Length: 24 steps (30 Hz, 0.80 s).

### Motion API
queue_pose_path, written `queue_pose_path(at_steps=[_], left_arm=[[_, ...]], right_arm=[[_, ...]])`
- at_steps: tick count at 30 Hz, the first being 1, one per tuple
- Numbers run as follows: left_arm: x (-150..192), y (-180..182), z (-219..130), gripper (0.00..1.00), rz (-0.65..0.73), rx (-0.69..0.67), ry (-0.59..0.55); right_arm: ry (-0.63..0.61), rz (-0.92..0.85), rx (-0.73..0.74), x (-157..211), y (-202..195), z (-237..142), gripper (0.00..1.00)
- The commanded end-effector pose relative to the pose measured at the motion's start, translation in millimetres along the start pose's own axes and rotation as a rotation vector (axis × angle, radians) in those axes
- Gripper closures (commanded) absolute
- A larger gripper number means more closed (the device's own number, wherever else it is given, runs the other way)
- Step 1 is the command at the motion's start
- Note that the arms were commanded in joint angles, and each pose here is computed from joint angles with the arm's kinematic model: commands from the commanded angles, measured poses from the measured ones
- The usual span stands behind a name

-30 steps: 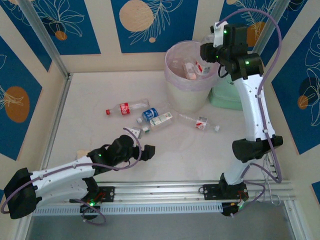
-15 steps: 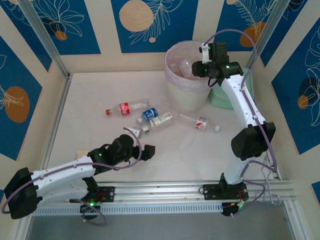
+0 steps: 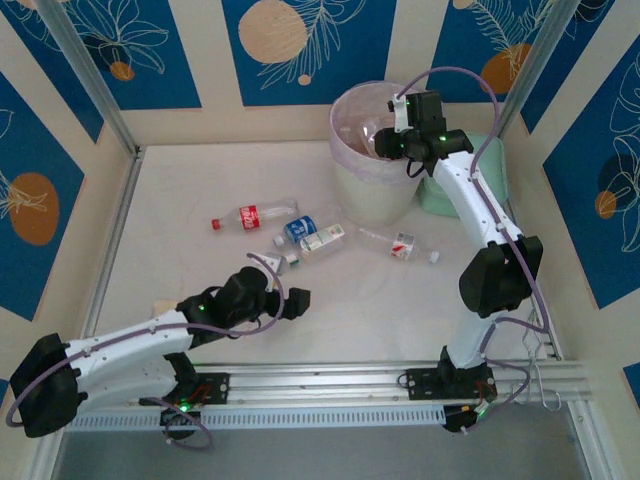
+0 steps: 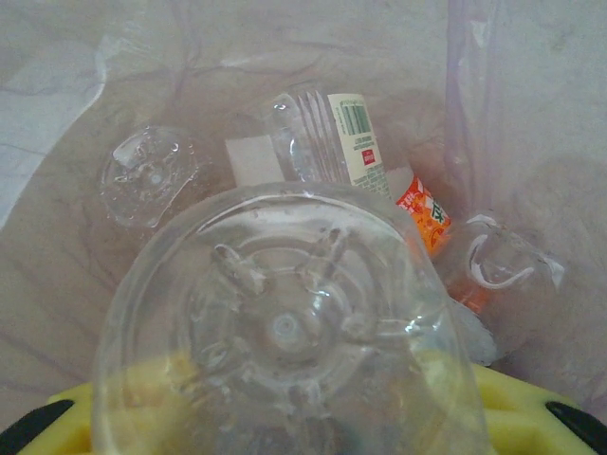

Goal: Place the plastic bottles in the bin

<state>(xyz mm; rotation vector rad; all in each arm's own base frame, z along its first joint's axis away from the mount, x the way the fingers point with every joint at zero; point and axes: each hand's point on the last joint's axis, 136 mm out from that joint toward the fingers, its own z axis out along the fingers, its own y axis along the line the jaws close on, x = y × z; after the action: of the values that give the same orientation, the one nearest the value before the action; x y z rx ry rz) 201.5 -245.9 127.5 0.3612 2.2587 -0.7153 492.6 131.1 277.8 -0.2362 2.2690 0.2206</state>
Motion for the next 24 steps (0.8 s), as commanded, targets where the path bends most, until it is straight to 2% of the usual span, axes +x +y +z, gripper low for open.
queue_pose_path(at_steps=[1, 3, 14, 19, 21, 24], left_arm=[[-15, -9, -1, 0.02, 0.0, 0.031, -0.023], [-16, -10, 0, 0.02, 0.001, 0.032, -0.021], [-15, -11, 8, 0.02, -0.008, 0.041, -0.008], [-16, -12, 10, 0.02, -0.013, 0.047, -0.005], [-16, -12, 10, 0.02, -0.014, 0.047, -0.006], [-15, -11, 9, 0.02, -0.015, 0.042, -0.004]], right_arm=[[0.354, 0.126, -0.144, 98, 28, 37, 0.9], [0.31, 0.128, -0.167, 81, 32, 22, 0.81], [0.026, 0.045, -0.106, -23, 22, -82, 0.0], [-0.049, 0.05, -0.082, -47, 12, -101, 0.02], [-0.052, 0.059, -0.067, -51, 8, -98, 0.08], [-0.045, 0.047, -0.085, -54, 15, -90, 0.24]])
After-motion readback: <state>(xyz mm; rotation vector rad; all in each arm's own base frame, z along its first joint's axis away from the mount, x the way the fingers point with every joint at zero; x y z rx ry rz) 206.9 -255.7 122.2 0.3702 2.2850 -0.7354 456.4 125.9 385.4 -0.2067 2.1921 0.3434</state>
